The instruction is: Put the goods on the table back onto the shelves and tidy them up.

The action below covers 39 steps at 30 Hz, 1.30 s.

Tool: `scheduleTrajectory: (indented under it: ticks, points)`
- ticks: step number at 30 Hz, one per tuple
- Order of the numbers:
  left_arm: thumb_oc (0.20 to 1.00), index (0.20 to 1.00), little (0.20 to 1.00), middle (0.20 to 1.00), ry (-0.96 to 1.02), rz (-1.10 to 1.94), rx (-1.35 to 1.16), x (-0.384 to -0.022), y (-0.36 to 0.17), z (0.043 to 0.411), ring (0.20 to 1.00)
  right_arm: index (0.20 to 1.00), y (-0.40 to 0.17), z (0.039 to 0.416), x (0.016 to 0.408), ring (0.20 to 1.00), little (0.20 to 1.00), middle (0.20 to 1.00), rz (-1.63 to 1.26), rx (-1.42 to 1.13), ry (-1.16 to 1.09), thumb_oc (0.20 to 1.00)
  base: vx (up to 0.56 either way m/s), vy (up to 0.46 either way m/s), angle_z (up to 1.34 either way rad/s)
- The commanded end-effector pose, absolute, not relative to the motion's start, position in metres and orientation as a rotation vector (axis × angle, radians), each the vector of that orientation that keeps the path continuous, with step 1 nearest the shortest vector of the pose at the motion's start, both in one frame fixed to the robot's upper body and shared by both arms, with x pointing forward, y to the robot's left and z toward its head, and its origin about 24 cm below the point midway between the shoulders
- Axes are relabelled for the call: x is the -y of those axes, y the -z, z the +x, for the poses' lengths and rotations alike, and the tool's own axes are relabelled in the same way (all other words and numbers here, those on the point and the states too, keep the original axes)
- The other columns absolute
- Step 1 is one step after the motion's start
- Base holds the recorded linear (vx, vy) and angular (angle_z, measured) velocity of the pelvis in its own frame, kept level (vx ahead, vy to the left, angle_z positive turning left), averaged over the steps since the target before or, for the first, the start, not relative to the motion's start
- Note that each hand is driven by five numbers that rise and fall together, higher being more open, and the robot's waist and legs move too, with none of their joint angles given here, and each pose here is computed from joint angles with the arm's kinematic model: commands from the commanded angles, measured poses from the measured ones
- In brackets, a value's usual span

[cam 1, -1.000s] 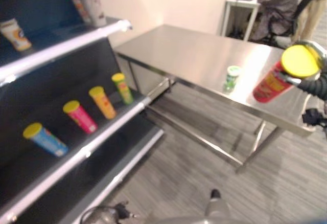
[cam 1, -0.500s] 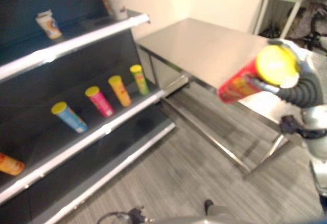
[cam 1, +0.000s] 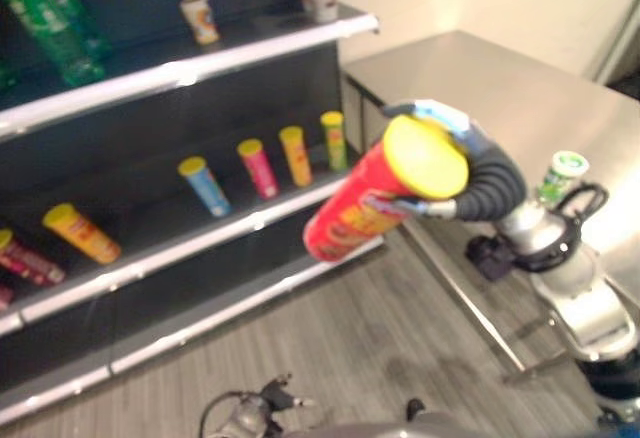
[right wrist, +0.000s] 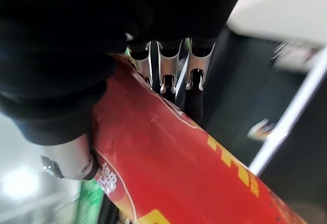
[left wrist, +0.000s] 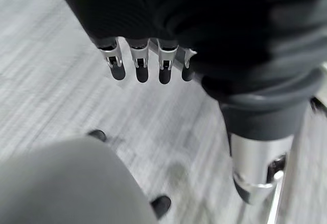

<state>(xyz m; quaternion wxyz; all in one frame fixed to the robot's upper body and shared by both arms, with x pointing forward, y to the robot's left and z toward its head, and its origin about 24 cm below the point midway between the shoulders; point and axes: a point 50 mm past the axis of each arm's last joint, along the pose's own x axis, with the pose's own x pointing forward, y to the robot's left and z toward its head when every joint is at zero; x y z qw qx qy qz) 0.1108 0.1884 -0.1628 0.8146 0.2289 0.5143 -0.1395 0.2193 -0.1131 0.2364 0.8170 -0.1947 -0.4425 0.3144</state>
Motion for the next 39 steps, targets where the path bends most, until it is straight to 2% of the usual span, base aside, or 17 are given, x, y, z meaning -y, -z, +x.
scheduleTrajectory:
  ticks: [1,7,14,16,19,26,29,34,39]
  points:
    - [1.000,1.000,1.000,1.000,0.288,0.566,-1.127,-0.208,0.162,0.108,1.000,0.200,-0.251,0.216,0.110,0.200,0.200,0.200,-0.349,1.018,-0.676,0.200,-0.03,0.246,0.23]
    - [1.000,1.000,1.000,1.000,0.349,0.629,-1.097,-0.205,0.160,0.115,1.000,0.200,-0.246,0.223,0.111,0.200,0.200,0.200,-0.430,0.975,-0.662,0.200,-0.03,0.370,0.04]
    - [1.000,1.000,1.000,1.000,0.395,0.682,-1.027,-0.200,0.155,0.132,1.000,0.200,-0.226,0.228,0.132,0.200,0.200,0.200,-0.527,0.866,-0.538,0.200,-0.02,0.469,0.05]
    - [1.000,1.000,1.000,1.000,0.373,0.644,-1.060,-0.202,0.158,0.122,1.000,0.200,-0.213,0.232,0.140,0.200,0.200,0.200,-0.515,0.808,-0.463,0.200,-0.08,0.704,0.26]
    - [1.000,1.000,1.000,1.000,0.215,0.489,-1.138,-0.212,0.162,0.105,1.000,0.200,-0.199,0.235,0.140,0.200,0.200,0.200,-0.506,0.753,-0.407,0.200,-0.05,0.403,0.03]
    - [1.000,1.000,1.000,1.000,0.191,0.396,-1.267,-0.211,0.171,0.061,1.000,0.200,-0.186,0.232,0.164,0.200,0.200,0.200,-0.531,0.676,-0.317,0.200,0.00,0.292,-0.02]
    - [1.000,1.000,1.000,1.000,0.192,0.371,-1.279,-0.207,0.172,0.058,1.000,0.200,-0.186,0.232,0.167,0.200,0.200,0.200,-0.535,0.681,-0.306,0.200,0.04,0.113,0.24]
    - [1.000,1.000,1.000,1.000,0.340,0.484,-1.233,-0.198,0.172,0.072,1.000,0.200,-0.187,0.229,0.164,0.200,0.200,0.200,-0.552,0.693,-0.334,0.200,0.09,0.015,0.13]
    - [1.000,1.000,1.000,1.000,0.279,0.441,-1.243,-0.199,0.172,0.068,1.000,0.200,-0.183,0.228,0.162,0.200,0.200,0.200,-0.524,0.679,-0.362,0.200,0.22,-0.065,0.07]
